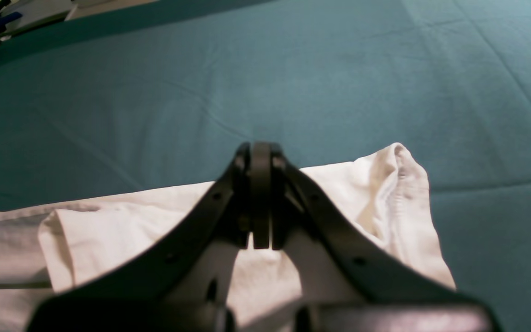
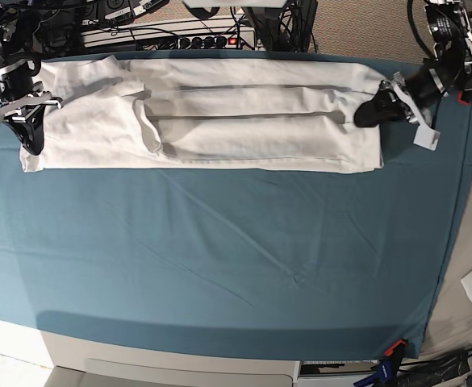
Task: Fold the T-shirt properly
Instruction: 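Grasp the hem end of the strip with the left gripper, then lift the hem end with the left gripper and fold it toward the collar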
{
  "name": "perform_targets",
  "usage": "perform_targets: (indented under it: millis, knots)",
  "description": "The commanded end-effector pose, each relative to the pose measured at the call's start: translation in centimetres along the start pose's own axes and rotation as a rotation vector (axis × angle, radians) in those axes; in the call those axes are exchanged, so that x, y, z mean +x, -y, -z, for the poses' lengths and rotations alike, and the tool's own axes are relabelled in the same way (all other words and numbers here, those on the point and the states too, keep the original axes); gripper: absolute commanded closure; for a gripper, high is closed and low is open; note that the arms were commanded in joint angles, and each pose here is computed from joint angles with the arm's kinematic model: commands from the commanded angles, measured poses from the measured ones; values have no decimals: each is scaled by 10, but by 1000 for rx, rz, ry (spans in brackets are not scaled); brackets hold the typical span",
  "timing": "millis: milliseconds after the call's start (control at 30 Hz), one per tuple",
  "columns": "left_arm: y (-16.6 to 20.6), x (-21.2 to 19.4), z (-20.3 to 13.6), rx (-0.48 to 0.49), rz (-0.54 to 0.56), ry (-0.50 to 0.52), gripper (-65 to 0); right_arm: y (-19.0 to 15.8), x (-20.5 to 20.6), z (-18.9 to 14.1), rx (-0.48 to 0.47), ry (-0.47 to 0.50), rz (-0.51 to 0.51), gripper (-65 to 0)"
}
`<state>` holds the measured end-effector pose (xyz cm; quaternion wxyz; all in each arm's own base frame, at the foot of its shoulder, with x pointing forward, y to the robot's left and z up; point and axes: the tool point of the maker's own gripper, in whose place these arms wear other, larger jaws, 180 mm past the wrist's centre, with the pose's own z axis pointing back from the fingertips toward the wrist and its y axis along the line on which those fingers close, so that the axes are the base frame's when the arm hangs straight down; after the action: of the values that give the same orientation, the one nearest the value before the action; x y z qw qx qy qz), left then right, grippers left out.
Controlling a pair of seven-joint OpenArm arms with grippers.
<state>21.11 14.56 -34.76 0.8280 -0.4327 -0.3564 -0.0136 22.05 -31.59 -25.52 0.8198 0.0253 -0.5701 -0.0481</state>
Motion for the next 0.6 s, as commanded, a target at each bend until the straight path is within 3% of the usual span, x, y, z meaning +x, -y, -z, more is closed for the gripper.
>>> perform_targets:
  millis: [0, 200, 567]
  knots:
    - [15, 14, 1, -48, 53, 35, 0, -2, 16, -1, 14, 54, -21, 0]
    - [80, 3, 34, -225, 168, -29, 0, -1, 15, -1, 3, 45, -31, 0]
    - [206, -37, 132, -515, 348, -139, 0, 6, 11, -1, -32, 25, -66, 0]
